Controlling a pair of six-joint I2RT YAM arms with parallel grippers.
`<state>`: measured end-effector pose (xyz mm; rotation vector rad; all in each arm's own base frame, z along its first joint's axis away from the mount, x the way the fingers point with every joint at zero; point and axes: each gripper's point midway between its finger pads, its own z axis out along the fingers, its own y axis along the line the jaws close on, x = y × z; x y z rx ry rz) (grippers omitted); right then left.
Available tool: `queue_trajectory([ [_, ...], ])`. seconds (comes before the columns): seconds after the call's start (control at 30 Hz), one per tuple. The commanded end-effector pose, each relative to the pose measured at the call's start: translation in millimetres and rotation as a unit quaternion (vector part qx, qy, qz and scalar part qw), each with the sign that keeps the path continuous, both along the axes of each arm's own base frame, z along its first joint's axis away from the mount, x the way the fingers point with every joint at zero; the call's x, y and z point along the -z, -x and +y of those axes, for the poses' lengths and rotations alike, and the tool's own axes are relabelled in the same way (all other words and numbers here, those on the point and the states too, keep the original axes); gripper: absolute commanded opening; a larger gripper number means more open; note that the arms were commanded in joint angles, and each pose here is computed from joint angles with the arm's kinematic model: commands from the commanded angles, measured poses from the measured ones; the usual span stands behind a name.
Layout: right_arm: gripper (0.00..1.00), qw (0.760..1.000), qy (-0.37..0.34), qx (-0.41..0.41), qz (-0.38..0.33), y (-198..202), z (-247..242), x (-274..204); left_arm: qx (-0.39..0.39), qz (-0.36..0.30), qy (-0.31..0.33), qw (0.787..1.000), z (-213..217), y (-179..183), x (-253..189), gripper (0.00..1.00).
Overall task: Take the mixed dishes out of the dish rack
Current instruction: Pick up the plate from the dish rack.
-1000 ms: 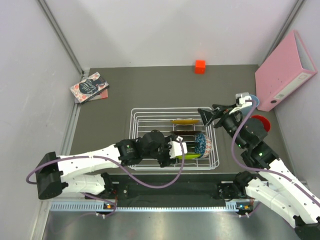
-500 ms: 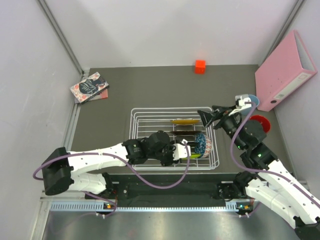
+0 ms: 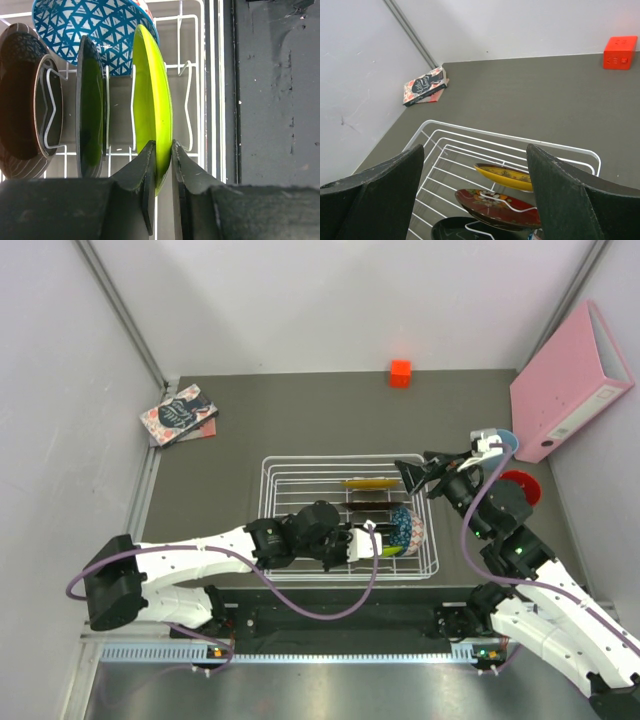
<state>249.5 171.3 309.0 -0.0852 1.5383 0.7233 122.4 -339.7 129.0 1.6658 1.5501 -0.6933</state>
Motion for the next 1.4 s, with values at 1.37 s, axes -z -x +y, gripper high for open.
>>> queue_trajectory([
  [1.37,0.83,0.996,-0.073,-0.011,-0.049,16,-4,-80,-0.065,-0.148,0.175,0.971,30,-21,-205,0.0],
])
